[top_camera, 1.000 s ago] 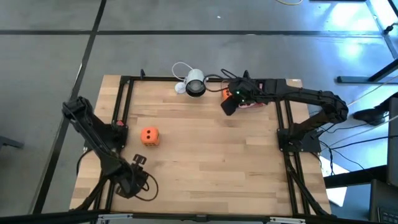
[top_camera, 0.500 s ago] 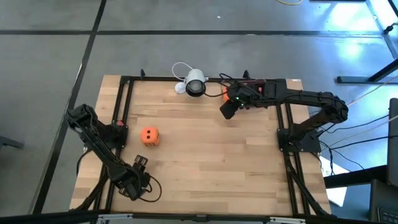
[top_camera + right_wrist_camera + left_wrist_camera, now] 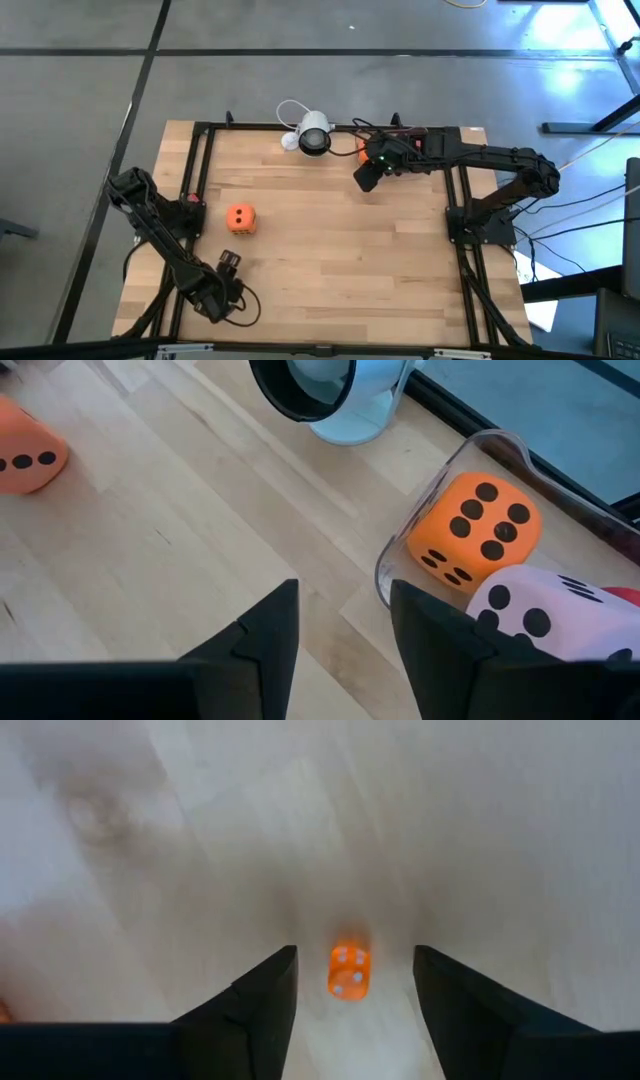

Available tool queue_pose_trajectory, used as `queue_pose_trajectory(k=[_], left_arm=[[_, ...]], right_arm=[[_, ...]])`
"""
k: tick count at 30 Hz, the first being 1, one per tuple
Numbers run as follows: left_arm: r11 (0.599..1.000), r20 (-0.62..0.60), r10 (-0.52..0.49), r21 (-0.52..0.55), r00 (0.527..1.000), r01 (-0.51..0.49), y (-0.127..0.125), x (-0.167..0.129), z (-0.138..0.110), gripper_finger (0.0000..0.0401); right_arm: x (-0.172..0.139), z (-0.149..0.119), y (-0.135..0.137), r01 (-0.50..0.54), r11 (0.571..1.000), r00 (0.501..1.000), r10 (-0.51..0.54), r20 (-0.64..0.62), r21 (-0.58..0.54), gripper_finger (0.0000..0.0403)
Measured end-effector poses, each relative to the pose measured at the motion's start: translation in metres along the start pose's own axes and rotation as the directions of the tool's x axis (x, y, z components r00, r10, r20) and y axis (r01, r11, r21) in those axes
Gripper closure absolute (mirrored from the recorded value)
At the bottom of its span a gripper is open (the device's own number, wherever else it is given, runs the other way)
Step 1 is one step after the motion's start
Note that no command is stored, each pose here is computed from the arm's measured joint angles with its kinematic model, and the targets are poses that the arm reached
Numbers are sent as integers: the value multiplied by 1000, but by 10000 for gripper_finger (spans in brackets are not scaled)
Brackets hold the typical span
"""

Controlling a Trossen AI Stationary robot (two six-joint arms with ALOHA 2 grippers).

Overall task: Pick & Place Dice
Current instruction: Put the small orange dice into the transparent container

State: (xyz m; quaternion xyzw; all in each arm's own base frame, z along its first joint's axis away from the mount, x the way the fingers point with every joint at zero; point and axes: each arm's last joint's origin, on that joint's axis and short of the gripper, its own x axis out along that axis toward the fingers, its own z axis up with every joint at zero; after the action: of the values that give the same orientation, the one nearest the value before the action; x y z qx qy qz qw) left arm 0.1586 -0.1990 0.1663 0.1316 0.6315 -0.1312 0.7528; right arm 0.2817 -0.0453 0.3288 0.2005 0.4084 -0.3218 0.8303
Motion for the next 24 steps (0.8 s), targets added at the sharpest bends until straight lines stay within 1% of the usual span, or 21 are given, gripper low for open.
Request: queue_pose_trajectory(k=[2, 6, 11, 17, 20, 24], left_arm=[[1000, 10, -6, 14, 1000, 5, -1, 1, 1, 213], [1000, -16, -8, 12, 1000, 8, -2, 8, 0, 228], [999, -57, -1, -53, 998, -2, 1, 16, -7, 244], [1000, -57, -1, 0, 998, 1, 1, 17, -7, 267], [1000, -58, -1, 9, 998, 1, 1, 17, -8, 288], [1000, -57, 0, 18, 998, 1, 1, 17, -8, 337]], right_arm=[[0, 0, 0, 0, 1000, 1000, 0, 0, 0, 245], [0, 0, 0, -10, 1000, 1000, 10, -6, 0, 245], [0, -1, 1, -36, 999, 999, 36, -24, 8, 245], [0, -1, 1, -38, 999, 999, 38, -25, 8, 245], [0, -1, 1, -38, 999, 999, 38, -25, 13, 245], [0, -1, 1, -38, 999, 999, 38, -25, 15, 245]])
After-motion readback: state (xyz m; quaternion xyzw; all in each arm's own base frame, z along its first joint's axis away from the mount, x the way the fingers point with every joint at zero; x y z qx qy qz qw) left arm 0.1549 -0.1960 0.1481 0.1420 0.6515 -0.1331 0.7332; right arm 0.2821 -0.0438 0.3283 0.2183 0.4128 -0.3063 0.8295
